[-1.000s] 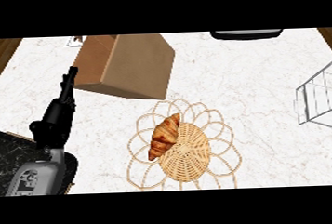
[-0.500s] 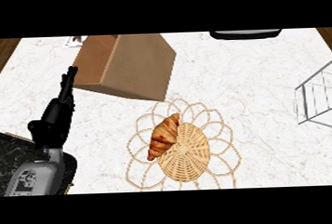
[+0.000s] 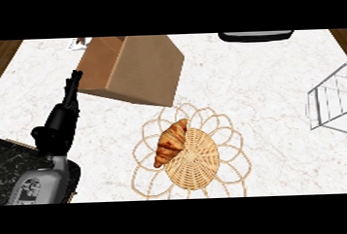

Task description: Pick the bell pepper from the placemat and place it in the tiered shelf

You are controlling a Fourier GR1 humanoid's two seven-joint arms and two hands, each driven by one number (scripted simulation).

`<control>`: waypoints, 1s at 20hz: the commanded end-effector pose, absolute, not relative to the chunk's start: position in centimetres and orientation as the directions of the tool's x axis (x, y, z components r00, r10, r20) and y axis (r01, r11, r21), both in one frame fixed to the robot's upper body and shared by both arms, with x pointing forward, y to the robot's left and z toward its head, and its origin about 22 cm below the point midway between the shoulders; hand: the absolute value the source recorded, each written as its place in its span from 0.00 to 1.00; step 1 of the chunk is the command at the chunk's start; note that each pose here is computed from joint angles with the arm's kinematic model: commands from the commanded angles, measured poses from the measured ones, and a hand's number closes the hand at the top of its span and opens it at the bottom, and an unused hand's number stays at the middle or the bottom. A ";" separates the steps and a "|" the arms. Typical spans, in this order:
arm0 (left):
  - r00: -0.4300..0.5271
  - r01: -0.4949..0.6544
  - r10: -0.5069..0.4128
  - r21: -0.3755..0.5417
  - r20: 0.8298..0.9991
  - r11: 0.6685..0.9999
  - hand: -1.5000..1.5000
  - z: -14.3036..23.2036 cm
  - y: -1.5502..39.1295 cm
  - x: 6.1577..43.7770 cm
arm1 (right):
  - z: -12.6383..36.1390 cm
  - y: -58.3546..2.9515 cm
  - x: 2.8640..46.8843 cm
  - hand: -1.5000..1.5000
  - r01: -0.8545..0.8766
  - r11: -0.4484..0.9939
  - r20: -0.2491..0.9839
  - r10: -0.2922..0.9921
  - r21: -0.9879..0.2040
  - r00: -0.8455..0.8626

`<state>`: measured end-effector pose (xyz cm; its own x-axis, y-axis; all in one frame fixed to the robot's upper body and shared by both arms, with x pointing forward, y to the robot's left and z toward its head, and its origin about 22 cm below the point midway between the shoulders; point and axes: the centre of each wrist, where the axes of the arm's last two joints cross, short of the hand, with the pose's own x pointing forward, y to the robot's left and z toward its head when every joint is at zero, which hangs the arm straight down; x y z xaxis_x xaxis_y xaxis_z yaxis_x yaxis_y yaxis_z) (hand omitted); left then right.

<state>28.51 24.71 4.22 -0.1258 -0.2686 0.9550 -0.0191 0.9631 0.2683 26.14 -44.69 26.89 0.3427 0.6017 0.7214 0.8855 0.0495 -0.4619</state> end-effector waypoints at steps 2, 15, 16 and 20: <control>-0.037 0.063 -0.233 0.235 0.972 0.970 0.50 3.4 23.2 29.5 | 27.0 -45.6 24.8 0.00 0.906 0.133 0.778 0.571 -0.402 0.261; -0.009 0.071 -0.238 0.238 0.971 0.969 0.50 1.5 23.5 28.0 | 34.4 -45.8 20.5 0.00 0.983 0.186 0.897 0.435 -0.008 -0.075; -0.032 0.073 -0.233 0.235 0.972 0.969 0.50 1.4 23.0 28.9 | 35.7 -46.5 20.2 0.00 0.988 0.152 0.897 0.439 -0.016 -0.053; -0.023 0.058 -0.234 0.235 0.972 0.970 0.50 1.4 24.2 28.0 | 37.4 -48.9 15.3 0.00 0.996 0.082 0.929 0.371 -0.021 -0.011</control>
<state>28.78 25.11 3.75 -0.1245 -0.2720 0.9542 -0.0382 0.9623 0.2693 18.91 -47.50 35.57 0.0015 0.4286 0.9035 0.9895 0.1297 -0.0632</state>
